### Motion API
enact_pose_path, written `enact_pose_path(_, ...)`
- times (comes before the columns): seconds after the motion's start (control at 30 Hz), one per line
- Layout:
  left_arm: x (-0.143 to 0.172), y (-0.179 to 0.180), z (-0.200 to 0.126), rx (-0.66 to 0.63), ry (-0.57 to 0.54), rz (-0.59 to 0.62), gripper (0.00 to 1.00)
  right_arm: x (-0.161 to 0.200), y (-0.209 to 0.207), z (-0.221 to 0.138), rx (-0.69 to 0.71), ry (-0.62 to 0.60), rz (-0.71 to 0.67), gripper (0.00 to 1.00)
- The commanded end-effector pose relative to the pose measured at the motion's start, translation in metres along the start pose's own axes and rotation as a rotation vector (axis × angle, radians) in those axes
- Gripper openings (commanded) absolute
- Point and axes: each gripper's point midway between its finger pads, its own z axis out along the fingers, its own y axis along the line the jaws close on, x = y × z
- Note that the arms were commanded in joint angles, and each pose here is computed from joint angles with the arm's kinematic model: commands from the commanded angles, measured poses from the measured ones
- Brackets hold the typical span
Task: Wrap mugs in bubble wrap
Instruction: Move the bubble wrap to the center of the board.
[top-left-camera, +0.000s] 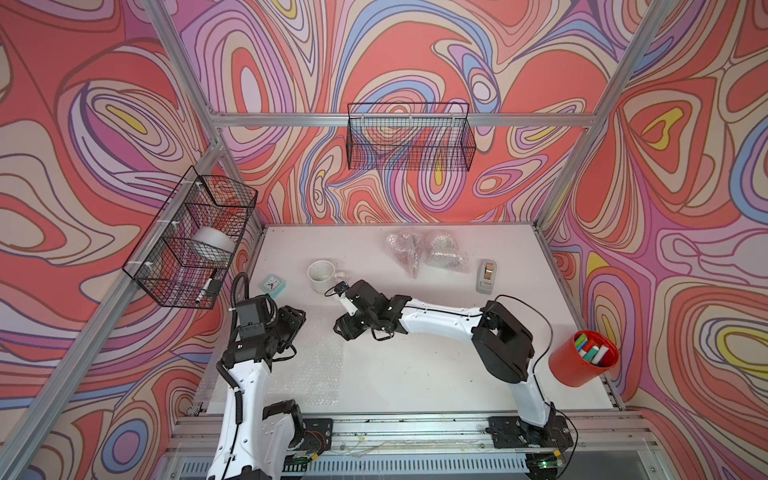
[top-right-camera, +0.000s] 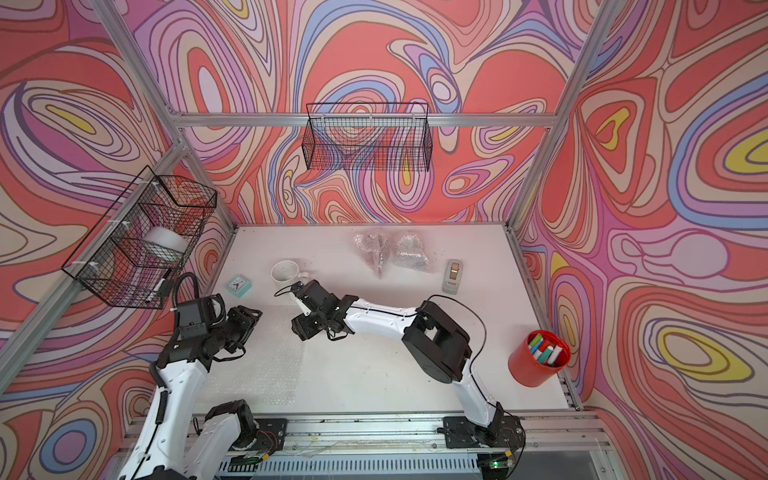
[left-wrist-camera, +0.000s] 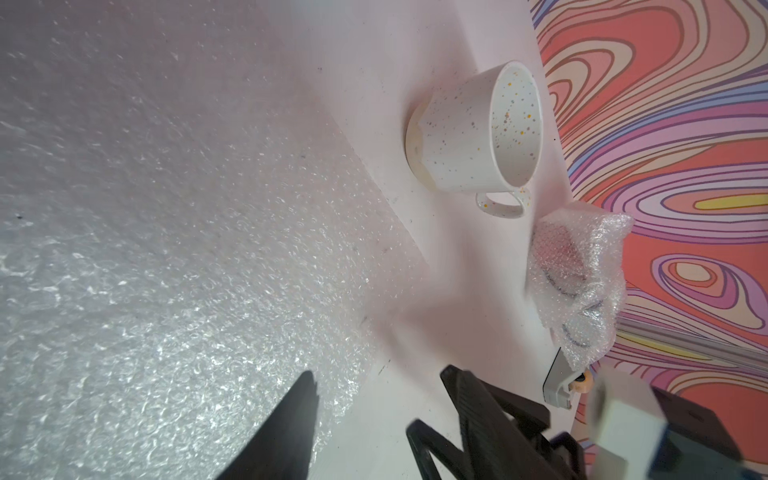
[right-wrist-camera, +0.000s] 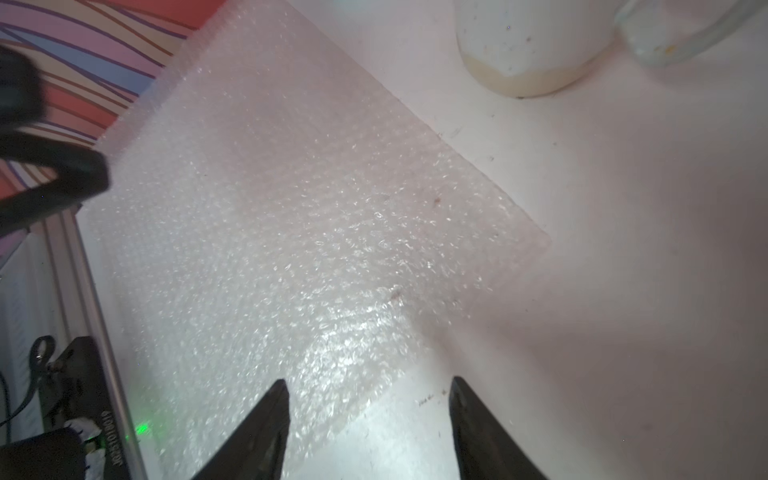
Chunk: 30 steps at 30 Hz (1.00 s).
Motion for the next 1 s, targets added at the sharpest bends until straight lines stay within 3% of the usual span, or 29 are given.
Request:
enact_pose_path(0.0, -0.001, -0.001, -0.008, 0.001, 0.007, 0.001, 0.57, -0.011, -0.042, 0.017, 0.153, 0.009, 0.008, 0.64)
enact_pose_path(0.27, -0.002, -0.003, -0.013, 0.008, 0.005, 0.012, 0.56, -0.005, -0.06, 0.051, 0.237, 0.092, -0.048, 0.69)
enact_pose_path(0.6, -0.003, -0.005, -0.015, 0.018, 0.004, 0.015, 0.56, 0.023, -0.038, 0.067, 0.102, 0.194, -0.07, 0.62)
enact_pose_path(0.77, -0.003, -0.004, -0.014, 0.017, 0.009, 0.013, 0.56, 0.037, -0.039, 0.07, 0.106, 0.224, -0.063, 0.44)
enact_pose_path(0.97, -0.002, -0.006, -0.014, 0.018, 0.017, 0.054, 0.58, 0.022, -0.031, 0.047, 0.076, 0.168, -0.049, 0.15)
